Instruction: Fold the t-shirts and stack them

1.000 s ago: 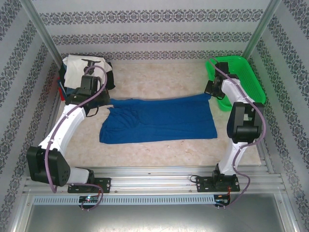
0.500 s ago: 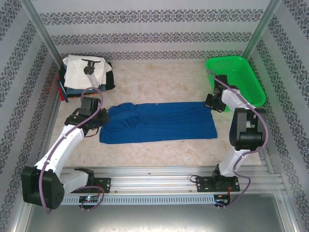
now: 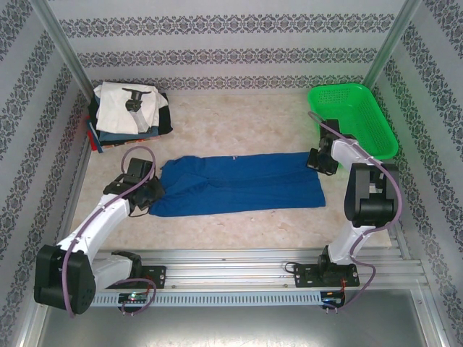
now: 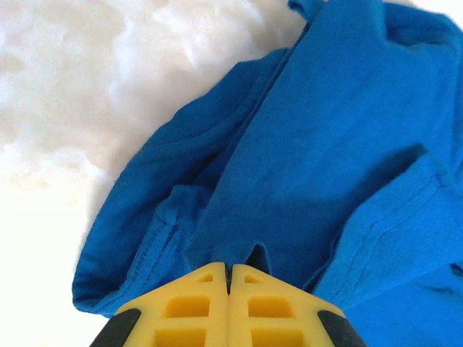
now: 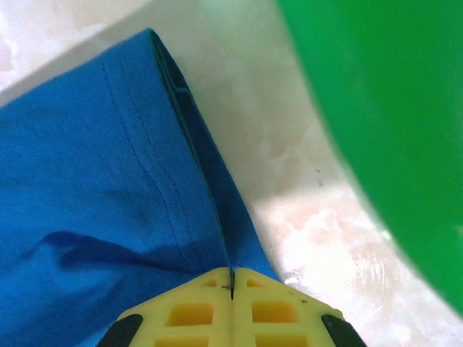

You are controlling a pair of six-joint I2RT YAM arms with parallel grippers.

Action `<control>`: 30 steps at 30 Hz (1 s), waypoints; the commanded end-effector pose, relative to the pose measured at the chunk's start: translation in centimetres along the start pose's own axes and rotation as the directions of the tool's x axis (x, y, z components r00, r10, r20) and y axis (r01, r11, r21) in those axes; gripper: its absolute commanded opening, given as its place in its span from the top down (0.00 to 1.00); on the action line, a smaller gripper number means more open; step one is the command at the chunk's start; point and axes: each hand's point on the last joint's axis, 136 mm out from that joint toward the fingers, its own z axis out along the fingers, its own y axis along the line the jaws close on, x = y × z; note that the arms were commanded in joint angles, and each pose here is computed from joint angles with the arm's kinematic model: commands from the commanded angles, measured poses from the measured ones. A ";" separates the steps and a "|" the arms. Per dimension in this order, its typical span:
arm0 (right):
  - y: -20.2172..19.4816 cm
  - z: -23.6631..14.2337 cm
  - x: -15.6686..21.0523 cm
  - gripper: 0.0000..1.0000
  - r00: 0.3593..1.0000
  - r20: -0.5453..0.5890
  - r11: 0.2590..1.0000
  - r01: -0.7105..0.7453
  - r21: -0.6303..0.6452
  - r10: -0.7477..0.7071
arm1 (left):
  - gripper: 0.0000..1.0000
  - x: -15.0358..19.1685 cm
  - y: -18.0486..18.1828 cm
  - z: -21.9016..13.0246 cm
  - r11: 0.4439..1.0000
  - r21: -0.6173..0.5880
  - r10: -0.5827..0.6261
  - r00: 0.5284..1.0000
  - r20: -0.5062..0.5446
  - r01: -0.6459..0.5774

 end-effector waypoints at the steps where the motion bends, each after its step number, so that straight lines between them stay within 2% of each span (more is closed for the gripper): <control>1: -0.7 -0.5 0.0 1.00 1.000 0.025 1.000 -0.016 0.026 0.015 | 1.00 0.1 0.0 0.8 1.000 -0.004 -0.024 1.000 0.009 0.024; 18: -1.2 0.3 1.3 1.00 1.000 -0.005 0.999 -0.016 0.041 0.016 | 1.00 2.2 1.4 2.4 0.997 -0.048 -0.057 0.998 -0.031 0.056; 19: -1.2 0.4 1.4 1.00 1.000 -0.008 0.999 -0.016 0.043 0.017 | 0.97 2.2 1.5 2.5 0.997 -0.054 -0.060 0.998 -0.037 0.058; 20: -1.3 0.4 1.5 0.98 1.000 -0.013 0.999 -0.017 0.043 0.017 | 0.86 2.3 1.5 2.6 0.997 -0.057 -0.062 0.997 -0.042 0.060; 23: -1.6 0.4 1.8 0.78 1.000 -0.022 0.998 -0.015 0.059 0.016 | 0.60 2.0 1.0 2.3 0.997 -0.049 -0.060 0.997 -0.043 0.058; 25: -1.6 0.0 1.8 0.71 1.000 -0.019 0.998 -0.015 0.057 0.016 | 0.47 0.7 0.5 0.8 0.997 -0.047 -0.054 0.999 0.002 0.055; 28: -1.3 -1.3 2.0 0.58 1.000 0.002 0.999 -0.018 0.034 0.018 | 0.36 -1.9 -0.8 -2.3 0.999 -0.027 -0.037 0.995 0.095 0.039; 30: -1.0 -2.4 2.3 0.49 1.000 0.015 1.000 -0.020 0.003 0.020 | 0.33 -3.4 -2.4 -3.7 1.000 0.007 0.001 0.992 0.128 -0.002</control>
